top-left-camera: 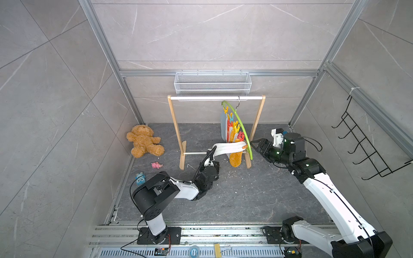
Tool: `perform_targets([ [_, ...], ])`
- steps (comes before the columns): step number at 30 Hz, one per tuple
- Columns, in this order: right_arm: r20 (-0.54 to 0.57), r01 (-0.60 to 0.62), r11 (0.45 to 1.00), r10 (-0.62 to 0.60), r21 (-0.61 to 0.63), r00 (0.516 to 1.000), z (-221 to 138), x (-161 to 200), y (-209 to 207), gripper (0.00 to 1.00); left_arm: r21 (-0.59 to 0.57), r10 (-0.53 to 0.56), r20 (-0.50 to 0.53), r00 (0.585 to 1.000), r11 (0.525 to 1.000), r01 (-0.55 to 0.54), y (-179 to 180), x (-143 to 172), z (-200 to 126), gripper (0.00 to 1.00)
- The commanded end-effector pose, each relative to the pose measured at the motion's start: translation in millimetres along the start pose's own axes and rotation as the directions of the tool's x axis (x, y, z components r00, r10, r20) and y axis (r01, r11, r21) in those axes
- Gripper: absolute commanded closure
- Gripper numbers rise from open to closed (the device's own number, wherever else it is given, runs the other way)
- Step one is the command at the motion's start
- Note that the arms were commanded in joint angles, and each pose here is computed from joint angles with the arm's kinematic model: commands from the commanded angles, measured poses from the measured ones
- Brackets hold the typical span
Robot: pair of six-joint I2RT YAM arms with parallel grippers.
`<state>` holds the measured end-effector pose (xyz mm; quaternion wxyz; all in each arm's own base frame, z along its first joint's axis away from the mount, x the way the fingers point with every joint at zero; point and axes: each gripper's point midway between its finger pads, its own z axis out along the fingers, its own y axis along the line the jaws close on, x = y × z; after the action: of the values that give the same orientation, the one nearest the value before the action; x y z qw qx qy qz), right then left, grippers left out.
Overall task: Take the shoe insoles off the hanger
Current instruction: Remove the insole from the hanger.
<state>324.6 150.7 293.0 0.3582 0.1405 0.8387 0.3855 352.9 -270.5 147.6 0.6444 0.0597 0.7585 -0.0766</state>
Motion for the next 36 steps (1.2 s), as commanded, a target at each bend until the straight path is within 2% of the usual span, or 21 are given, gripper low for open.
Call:
perform_targets([
  [1,0.028,-0.012,1.0,0.012,-0.023,1.0,0,-12,11,0.28,0.01,-0.025,0.047,0.999,1.0,0.024,0,-25,-1,1.0],
  [11,0.031,-0.075,0.994,0.078,-0.086,0.997,14,-17,17,0.3,0.019,-0.027,0.023,0.999,0.999,0.027,-2,-18,1,1.0],
  [19,0.015,-0.112,0.988,0.115,-0.106,0.993,23,-16,16,0.37,0.028,-0.026,0.02,0.999,0.999,0.025,-3,-18,1,1.0],
  [31,-0.01,-0.15,0.984,0.15,-0.093,0.989,30,-6,4,0.33,0.034,-0.026,0.009,1.0,0.999,0.026,-4,-14,1,1.0],
  [36,-0.009,-0.157,0.983,0.157,-0.097,0.988,29,-4,3,0.38,0.036,-0.028,0.008,1.0,0.999,0.027,-4,-14,1,1.0],
])
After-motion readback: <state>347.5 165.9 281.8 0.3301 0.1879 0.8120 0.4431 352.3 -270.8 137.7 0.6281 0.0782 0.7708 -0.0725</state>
